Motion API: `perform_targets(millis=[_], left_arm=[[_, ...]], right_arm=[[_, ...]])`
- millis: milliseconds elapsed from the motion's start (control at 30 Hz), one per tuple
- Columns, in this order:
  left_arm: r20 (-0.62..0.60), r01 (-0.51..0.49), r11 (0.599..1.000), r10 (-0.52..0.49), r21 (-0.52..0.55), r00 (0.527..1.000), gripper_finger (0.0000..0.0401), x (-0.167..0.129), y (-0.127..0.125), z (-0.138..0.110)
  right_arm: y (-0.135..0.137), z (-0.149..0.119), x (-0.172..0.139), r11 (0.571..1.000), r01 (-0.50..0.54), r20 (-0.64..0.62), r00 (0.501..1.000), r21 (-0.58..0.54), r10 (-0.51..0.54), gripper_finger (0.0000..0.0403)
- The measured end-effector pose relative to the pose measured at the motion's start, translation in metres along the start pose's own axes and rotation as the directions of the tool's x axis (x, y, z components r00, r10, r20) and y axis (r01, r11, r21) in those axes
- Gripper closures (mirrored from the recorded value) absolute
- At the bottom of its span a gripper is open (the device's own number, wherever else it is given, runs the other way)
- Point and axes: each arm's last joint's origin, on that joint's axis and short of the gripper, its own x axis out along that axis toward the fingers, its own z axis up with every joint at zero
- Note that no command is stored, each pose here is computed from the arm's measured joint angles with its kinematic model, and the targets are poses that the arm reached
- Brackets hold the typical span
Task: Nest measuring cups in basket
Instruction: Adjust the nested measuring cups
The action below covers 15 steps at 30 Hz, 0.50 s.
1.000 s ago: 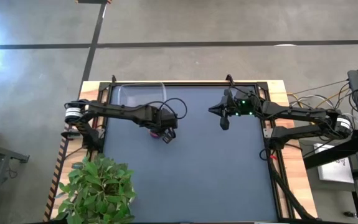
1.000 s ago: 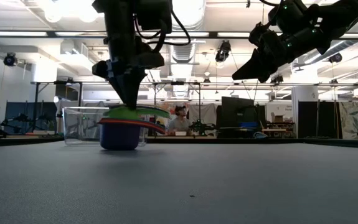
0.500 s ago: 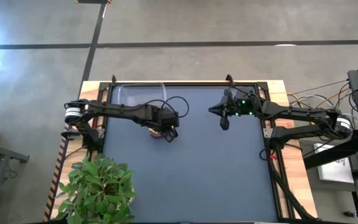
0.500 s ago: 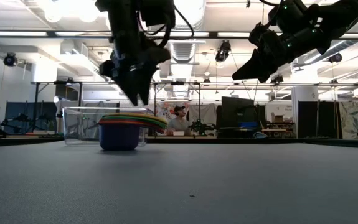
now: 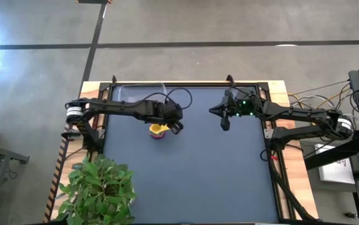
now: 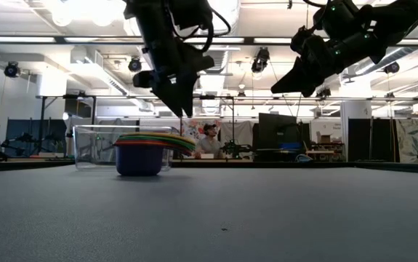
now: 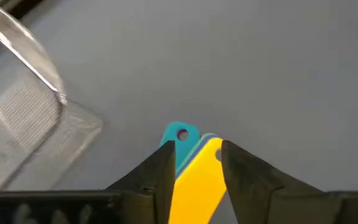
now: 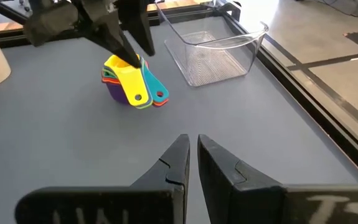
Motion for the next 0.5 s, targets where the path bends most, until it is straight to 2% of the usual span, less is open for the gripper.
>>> perform_targets(millis=[133,333,500], left_arm=[[0.002,0.010,1.000,-0.010,-0.012,1.000,0.0325,0.009,0.000,0.003],[-0.043,-0.037,0.999,0.037,-0.002,0.998,0.0387,0.025,0.006,0.003],[-0.077,-0.072,0.997,0.071,-0.007,0.994,0.0396,0.043,0.011,0.003]], right_arm=[[0.000,0.000,0.000,1.000,-0.001,0.000,1.000,0.001,0.001,0.0381],[0.000,0.000,0.000,1.000,-0.001,0.000,1.000,0.017,0.001,0.0381],[0.000,0.000,0.000,1.000,-0.001,0.000,1.000,0.019,0.001,0.0381]])
